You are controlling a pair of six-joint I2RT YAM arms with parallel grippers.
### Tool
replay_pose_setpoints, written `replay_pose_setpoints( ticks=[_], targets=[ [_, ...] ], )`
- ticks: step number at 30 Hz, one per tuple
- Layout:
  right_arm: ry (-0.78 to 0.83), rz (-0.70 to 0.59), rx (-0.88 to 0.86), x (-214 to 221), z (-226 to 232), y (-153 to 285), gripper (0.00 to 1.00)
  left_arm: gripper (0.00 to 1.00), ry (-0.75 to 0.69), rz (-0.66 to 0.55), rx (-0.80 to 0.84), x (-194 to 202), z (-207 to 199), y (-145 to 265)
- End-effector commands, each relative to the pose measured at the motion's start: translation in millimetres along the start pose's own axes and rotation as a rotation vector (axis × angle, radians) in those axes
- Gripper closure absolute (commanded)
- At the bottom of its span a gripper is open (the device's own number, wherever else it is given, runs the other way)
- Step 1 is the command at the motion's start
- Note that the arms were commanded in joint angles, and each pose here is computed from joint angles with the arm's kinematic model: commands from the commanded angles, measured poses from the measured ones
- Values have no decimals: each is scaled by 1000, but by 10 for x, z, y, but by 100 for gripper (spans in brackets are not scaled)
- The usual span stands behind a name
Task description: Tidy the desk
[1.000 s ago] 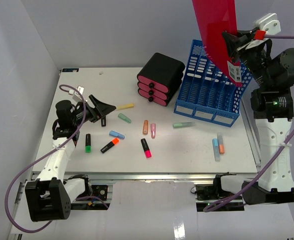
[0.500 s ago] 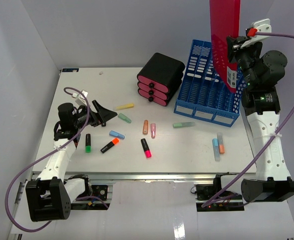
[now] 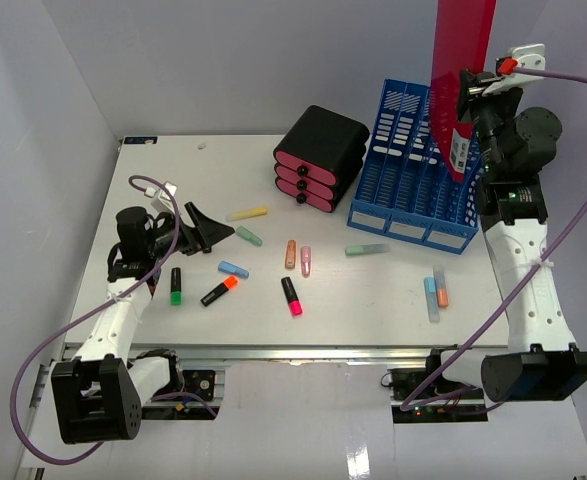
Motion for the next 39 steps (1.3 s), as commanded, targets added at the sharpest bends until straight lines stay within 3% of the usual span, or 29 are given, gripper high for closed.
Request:
replay_pose_setpoints(
  ticks=[1,8,14,23,29,35,39],
  targets=[
    [-50,-187,67,-243,-85,-74,92,2,-22,0,24,-6,-90,50],
    [15,-296,-42,-7,-1,41,92,2,0,3,14,32,-80,58],
    [-31,-196,-31,558,-65,95,92,2,4,-2,2,63,-97,92],
    [-66,-181,-30,875,-80,276,92,2,19,14,-12,138,-63,95],
    [-121,-137,-45,1062,-51,375,85,2,28,19,-14,197,-43,96],
    [-138,-100,-21,1183,-93,434,85,2,20,19,-9,208,-49,104],
    [-173,-61,-20,1284,-99,485,74,2,13,17,-2,220,-56,109]
  ],
)
Point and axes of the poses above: each gripper's point midway between its finger pads, its own y axis back along the fingers, its own z axis along the line the jaws close on, x = y × z, the point moved 5 cm from there along y, back along the fingers, and after that the axes turned 14 degrees about -y, right-handed, at the moved point
